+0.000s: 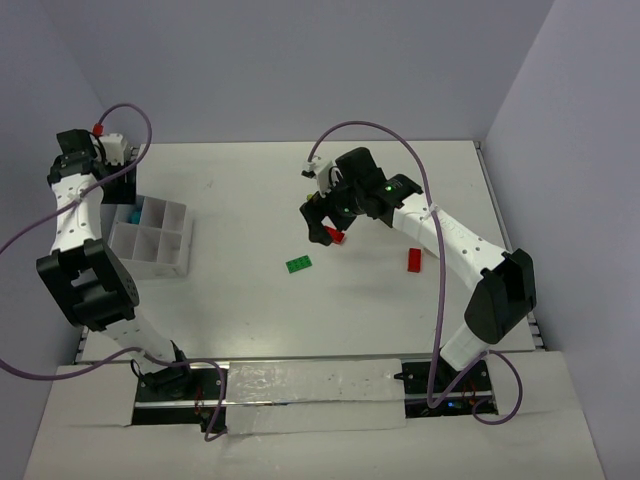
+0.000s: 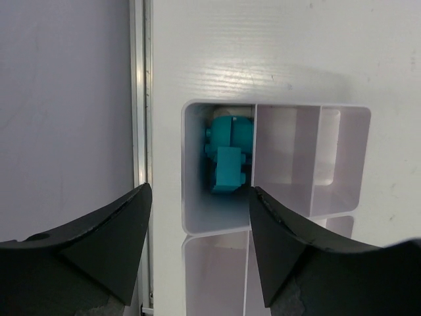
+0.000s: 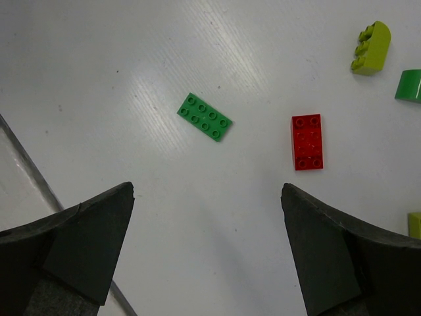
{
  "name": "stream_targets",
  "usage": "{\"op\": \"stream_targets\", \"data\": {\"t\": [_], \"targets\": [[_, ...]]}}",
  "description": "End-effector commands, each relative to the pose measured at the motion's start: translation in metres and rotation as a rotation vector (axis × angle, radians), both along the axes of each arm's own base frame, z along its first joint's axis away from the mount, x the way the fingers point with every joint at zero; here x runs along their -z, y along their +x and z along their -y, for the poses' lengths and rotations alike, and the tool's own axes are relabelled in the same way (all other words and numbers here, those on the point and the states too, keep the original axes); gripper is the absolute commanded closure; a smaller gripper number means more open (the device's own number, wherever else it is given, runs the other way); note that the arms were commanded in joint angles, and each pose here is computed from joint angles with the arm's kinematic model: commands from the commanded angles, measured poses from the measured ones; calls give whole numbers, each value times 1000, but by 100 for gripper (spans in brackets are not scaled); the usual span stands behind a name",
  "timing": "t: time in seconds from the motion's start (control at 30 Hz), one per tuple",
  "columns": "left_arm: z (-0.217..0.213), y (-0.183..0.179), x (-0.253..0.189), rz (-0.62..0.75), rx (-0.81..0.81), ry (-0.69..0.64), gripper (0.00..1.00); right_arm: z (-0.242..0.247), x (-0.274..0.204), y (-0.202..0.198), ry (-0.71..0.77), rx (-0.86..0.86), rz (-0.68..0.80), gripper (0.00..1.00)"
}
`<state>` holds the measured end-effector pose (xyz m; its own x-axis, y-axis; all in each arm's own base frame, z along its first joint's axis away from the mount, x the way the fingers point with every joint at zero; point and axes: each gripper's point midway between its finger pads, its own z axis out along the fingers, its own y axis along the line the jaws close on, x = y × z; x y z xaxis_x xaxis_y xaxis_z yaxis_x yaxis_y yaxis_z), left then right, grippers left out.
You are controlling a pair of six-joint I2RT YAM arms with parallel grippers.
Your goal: Sort the legos into containers by color
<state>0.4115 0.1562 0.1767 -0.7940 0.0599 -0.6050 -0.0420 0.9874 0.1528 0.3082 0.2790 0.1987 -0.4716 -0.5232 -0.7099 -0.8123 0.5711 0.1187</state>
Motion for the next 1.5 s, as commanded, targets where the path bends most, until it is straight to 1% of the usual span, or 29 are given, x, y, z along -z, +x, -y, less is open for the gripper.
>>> {"op": "stream_targets", "data": {"t": [0.0,0.2,0.3,0.37,0.4,0.5,0.67,0.8,0.87,0.9,1.0,1.17,1.33,1.37,1.47], "targets": [[2,12,-33,80,19,-14,29,4,-14,-1,28,9,29,0],[22,12,-65,163,75,-71,29,14,-9,-2,12,29,25,0],[30,8,-72,182,96,-94,29,24,-3,-2,-7,47,20,0],[41,4,-75,197,130,-121,29,43,3,-2,-28,84,17,0],[48,0,-77,205,149,-123,29,51,14,-4,-49,92,2,0],[60,-7,-76,206,185,-121,29,73,24,-3,-90,136,-4,0],[90,-19,-74,229,255,-98,29,124,44,4,-171,244,-17,1],[129,-29,-67,205,370,-161,28,154,55,29,-238,278,13,1],[151,-35,-63,178,452,-212,29,170,51,57,-281,267,51,2],[163,-40,-63,167,490,-239,29,179,53,71,-292,265,50,2],[187,-48,-65,168,558,-291,29,199,76,93,-335,244,-21,3],[206,-53,-63,173,589,-299,29,207,102,116,-401,153,-39,1],[212,-51,-59,156,587,-315,29,210,127,134,-423,128,-73,0],[213,-51,-59,154,587,-317,29,210,136,135,-429,120,-95,0],[213,-48,-60,149,584,-324,29,209,143,140,-431,100,-112,3]]}}
